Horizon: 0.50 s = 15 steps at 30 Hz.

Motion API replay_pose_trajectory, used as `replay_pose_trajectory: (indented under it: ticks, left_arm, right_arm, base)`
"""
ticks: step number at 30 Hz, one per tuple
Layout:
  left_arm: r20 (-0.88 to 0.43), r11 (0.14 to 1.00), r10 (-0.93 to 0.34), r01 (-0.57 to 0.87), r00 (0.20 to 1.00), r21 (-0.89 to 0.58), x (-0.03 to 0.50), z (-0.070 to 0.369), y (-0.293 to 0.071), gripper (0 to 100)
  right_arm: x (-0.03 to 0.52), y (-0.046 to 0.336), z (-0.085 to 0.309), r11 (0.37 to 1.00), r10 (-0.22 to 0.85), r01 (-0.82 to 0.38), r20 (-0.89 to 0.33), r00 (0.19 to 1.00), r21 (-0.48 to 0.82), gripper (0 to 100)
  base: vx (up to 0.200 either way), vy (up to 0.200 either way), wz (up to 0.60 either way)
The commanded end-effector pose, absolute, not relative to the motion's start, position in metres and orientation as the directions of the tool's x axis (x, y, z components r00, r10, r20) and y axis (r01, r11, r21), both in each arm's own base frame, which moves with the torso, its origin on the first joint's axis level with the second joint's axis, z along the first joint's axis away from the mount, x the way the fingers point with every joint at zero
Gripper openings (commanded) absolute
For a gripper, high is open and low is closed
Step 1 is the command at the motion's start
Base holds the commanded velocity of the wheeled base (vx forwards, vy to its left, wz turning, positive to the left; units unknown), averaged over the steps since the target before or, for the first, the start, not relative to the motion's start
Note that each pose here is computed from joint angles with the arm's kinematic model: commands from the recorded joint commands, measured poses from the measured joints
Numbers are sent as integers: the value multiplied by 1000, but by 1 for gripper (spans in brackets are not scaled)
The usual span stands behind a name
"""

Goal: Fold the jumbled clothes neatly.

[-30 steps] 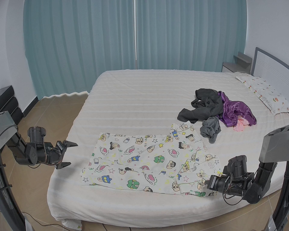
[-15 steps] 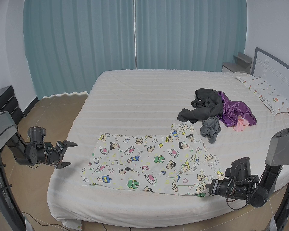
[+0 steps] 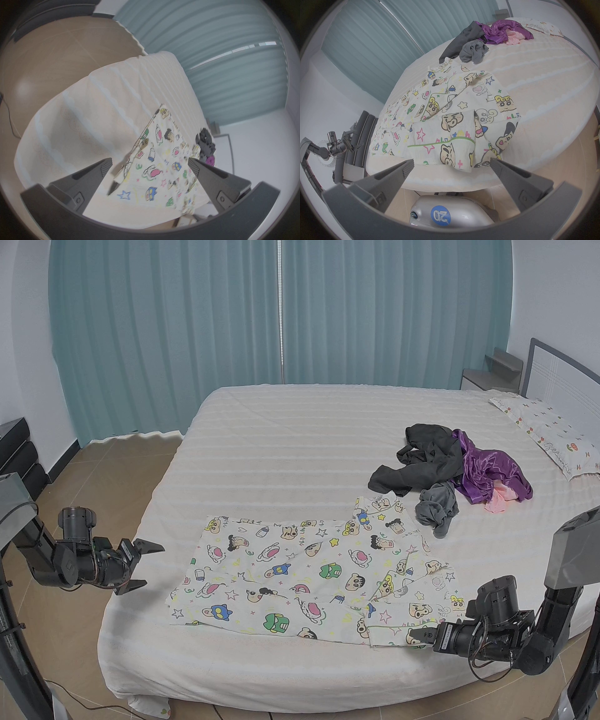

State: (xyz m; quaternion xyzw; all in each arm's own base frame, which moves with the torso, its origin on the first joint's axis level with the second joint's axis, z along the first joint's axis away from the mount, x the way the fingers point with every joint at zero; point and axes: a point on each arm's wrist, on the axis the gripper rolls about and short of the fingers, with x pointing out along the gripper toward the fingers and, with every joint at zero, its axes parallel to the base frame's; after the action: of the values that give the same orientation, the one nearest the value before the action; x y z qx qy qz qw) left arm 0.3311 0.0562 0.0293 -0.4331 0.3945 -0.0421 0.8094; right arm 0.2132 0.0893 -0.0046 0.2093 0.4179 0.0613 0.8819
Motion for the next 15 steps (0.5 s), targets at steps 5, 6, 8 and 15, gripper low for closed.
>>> replay_pose_trajectory:
  ticks: [5, 6, 8, 15]
  left_arm:
    - [-727, 800, -402, -172, 557, -575, 299, 0, 25, 100]
    - [-772, 842, -349, -184, 532, -507, 298, -11, 19, 100]
    - [-800, 876, -290, -192, 525, -443, 300, -18, 14, 100]
    - [-768, 907, -227, -157, 598, -391, 313, -35, 3, 100]
  right_arm:
    - [207, 86, 4, 900, 288, 63, -696, 658, 432, 100]
    - [207, 86, 1, 902, 284, 70, -705, 650, 427, 100]
    - [205, 84, 0, 904, 280, 75, -715, 641, 421, 100]
    - [204, 75, -2, 906, 247, 115, -729, 638, 408, 100]
  base:
    - [0, 0, 0]
    - [0, 0, 0]
    - [0, 0, 0]
    - [0, 0, 0]
